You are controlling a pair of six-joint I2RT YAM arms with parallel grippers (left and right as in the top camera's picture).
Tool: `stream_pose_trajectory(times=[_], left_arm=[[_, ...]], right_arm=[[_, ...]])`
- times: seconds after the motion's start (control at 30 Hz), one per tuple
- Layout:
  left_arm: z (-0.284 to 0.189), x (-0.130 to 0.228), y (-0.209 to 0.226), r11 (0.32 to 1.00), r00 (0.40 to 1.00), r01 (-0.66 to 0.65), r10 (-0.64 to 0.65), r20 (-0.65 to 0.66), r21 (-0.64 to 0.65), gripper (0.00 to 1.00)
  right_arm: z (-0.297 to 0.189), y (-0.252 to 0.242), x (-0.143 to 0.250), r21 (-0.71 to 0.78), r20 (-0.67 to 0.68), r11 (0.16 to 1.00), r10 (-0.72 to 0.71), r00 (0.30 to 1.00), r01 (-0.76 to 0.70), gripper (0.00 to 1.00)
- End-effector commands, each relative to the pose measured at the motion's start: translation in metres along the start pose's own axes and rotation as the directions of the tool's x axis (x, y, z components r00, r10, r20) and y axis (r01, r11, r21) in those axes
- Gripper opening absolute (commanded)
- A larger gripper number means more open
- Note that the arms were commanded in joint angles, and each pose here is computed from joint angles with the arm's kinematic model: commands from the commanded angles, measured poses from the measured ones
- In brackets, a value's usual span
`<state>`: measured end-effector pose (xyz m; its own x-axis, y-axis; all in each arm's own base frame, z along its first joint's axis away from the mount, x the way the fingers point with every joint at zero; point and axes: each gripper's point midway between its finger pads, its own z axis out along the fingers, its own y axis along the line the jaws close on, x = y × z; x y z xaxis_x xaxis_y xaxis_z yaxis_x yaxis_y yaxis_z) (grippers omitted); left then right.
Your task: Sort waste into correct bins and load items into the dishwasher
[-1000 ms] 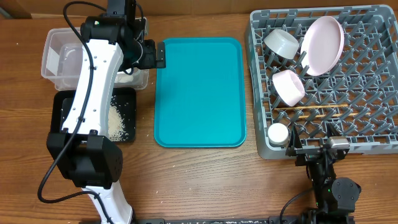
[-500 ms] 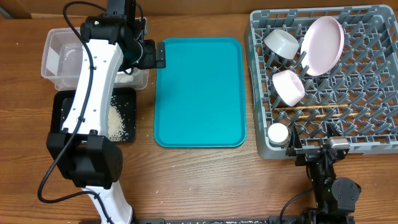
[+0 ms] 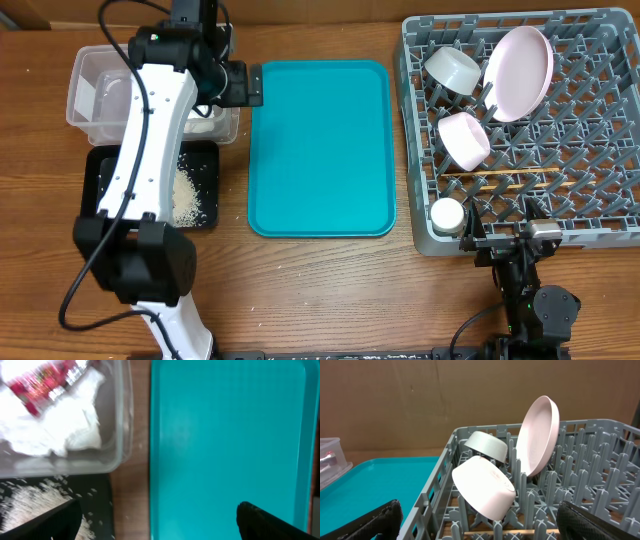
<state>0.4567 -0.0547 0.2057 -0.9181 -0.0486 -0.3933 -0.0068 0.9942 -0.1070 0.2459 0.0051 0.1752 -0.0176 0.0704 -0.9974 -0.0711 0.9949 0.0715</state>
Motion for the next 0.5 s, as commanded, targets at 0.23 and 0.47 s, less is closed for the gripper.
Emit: stream_pose_trajectory(times=[0.23,0.47], left_arm=[[-0.118,-0.024,-0.013,0.984,0.868,-0.177,0.161,0.47,-0.011,1.0],[-0.121,0.04,0.012,0.989,0.772,-0.146,0.127,0.623,-0.02,1.0]], right_arm=[[0.0,0.0,0.001,0.0,0.007,1.0,-0.001,1.0,0.001,1.0],[0.0,0.0,0.001,0.0,0.007,1.0,-0.001,1.0,0.001,1.0]])
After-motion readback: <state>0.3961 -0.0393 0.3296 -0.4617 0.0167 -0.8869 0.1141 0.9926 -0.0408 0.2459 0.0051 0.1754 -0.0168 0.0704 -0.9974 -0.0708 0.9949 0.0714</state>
